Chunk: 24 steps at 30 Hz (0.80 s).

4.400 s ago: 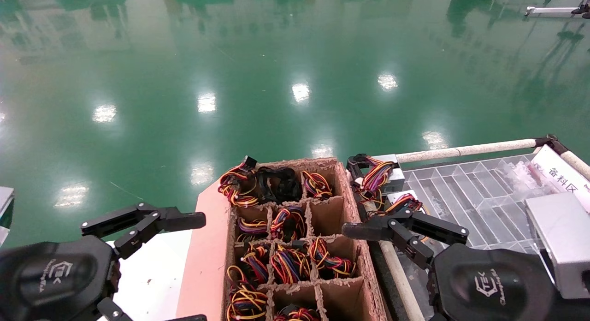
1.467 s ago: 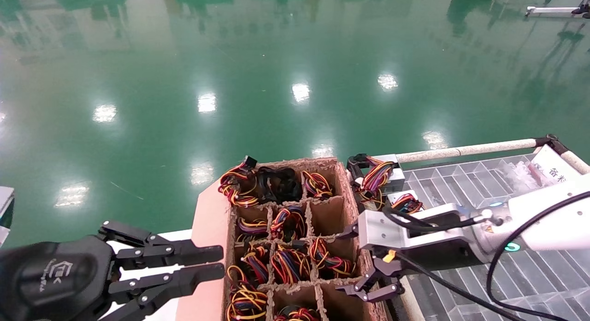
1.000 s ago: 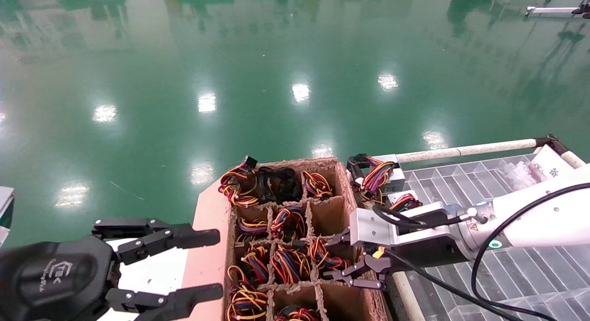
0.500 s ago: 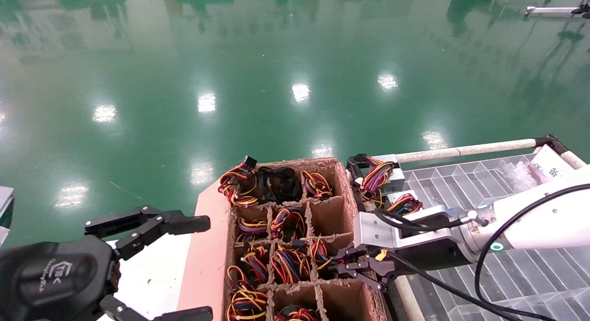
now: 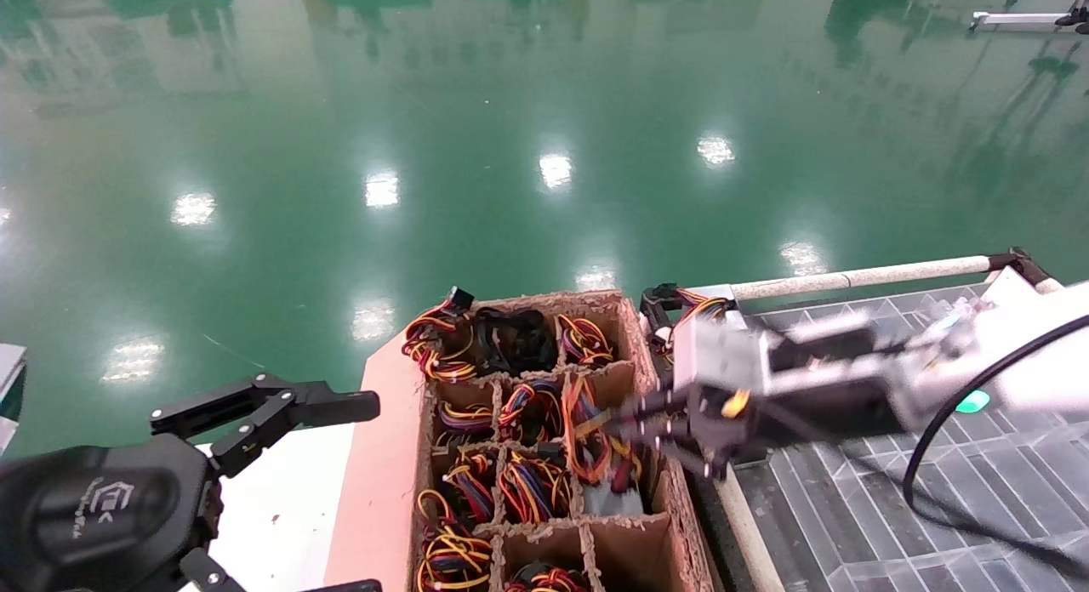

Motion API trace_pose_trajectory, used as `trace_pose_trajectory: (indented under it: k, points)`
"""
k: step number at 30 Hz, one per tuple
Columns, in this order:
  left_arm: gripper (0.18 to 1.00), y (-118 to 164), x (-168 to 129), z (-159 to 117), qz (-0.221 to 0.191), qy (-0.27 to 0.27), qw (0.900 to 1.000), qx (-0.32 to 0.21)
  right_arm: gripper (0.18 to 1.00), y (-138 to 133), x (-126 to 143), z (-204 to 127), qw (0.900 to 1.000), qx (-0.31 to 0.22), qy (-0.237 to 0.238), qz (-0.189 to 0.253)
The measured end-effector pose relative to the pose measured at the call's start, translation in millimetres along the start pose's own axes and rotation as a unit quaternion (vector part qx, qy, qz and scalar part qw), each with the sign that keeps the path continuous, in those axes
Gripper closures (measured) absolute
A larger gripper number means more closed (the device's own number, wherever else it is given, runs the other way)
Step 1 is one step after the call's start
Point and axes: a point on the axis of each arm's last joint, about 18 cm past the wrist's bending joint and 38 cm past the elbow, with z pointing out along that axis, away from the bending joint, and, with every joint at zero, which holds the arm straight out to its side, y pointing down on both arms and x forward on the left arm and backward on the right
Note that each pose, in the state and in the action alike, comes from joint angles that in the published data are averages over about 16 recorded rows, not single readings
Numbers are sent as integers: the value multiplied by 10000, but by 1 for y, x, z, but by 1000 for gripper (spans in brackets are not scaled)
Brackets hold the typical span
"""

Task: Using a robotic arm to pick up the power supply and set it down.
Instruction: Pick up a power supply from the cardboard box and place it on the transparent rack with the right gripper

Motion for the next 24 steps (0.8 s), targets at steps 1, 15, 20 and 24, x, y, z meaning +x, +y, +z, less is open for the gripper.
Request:
trace_pose_trajectory:
  k: [1,15,20,24]
  points:
    - [203,0,0,0,0,0,10000,0,969,-7,4,-8,9999,64,88,-52]
    - [184,0,0,0,0,0,10000,0,969,-96,33,-151,9790,366,1713,-1046]
    - [184,0,0,0,0,0,10000,0,969,-107,28,-201,9681,84,2198,-1200]
    - [184,0,0,0,0,0,10000,0,970,-103,19,-233,9630,-223,2425,-1157]
